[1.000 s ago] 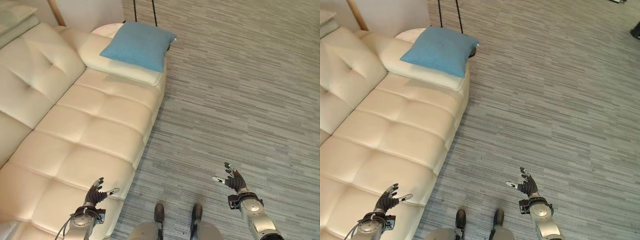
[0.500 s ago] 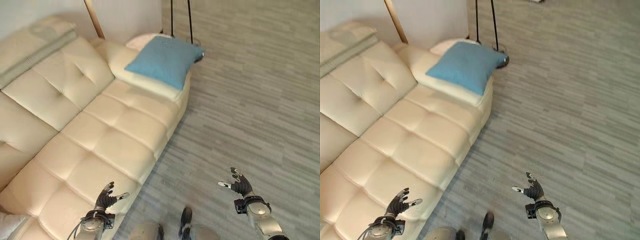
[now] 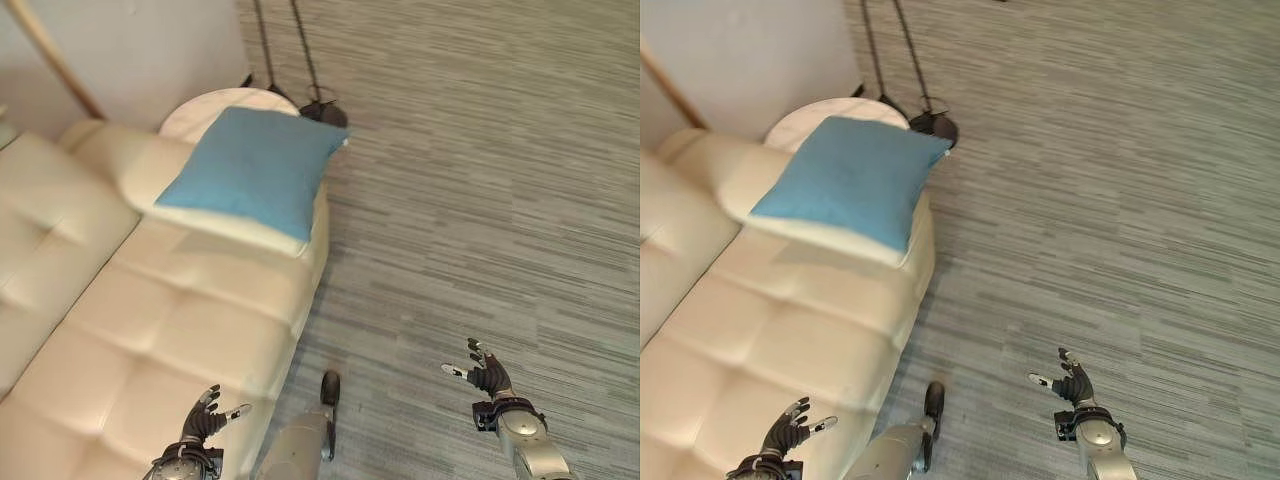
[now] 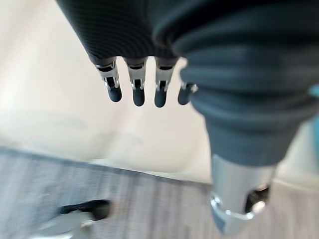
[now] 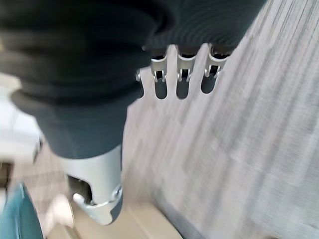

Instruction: Pick up all the scattered cushions and arrange them neatly on the sofa.

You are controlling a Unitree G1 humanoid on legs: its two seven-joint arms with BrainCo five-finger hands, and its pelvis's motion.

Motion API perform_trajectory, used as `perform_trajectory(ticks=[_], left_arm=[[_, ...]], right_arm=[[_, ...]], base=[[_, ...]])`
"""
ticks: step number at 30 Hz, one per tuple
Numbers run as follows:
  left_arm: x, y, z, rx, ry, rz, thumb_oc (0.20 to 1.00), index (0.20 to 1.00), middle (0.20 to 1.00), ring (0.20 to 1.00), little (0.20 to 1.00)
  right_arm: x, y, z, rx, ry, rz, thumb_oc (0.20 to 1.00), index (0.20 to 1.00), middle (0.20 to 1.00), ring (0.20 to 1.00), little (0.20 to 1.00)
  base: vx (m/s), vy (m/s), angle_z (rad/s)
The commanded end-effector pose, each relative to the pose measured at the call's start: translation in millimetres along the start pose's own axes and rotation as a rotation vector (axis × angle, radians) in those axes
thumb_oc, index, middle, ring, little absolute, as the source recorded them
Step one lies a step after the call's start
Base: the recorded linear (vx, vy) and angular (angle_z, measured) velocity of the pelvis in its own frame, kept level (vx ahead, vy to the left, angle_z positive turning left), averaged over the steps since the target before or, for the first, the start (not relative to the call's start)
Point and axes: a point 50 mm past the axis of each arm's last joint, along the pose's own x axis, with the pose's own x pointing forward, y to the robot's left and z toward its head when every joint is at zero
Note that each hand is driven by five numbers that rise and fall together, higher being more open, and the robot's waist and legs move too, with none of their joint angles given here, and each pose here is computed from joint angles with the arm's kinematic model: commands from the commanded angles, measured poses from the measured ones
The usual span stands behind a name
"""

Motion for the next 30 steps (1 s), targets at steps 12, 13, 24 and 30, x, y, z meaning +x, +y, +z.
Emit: perform_trajectory(ticks=[12,13,24,30], left_arm=[[5.9,14.4,20.9,-0.008,-0.094,0.092,1.000,1.000,1.000,1.000,1.000],[6.3,14.2,21.9,-0.007,-0.099,0.092,1.000,1.000,1.000,1.000,1.000],[6.6,0.8,6.3,-0.110,-0.029,0.079,1.000,1.000,1.000,1.000,1.000],[7.4,6.9,-2.0,-0.145,0.012,0.118,1.000,1.000,1.000,1.000,1.000]], right_arm=[[11.2,-6.7,34.9,-0.046,-0.129,-0.005,1.000,1.000,1.000,1.000,1.000],[10.5,-6.0,35.1,-0.045,-0.132,0.001,1.000,1.000,1.000,1.000,1.000],[9.7,-19.0,33.2,-0.043,-0.133,-0.026,1.000,1.000,1.000,1.000,1.000],[10.8,-29.7,32.4,-0.034,-0.123,-0.074,1.000,1.000,1.000,1.000,1.000]], base=[[0.39,-0.069,0.21],[0.52,-0.273,0.81],[0.35,-0.270,0.83],[0.17,-0.144,0.41]])
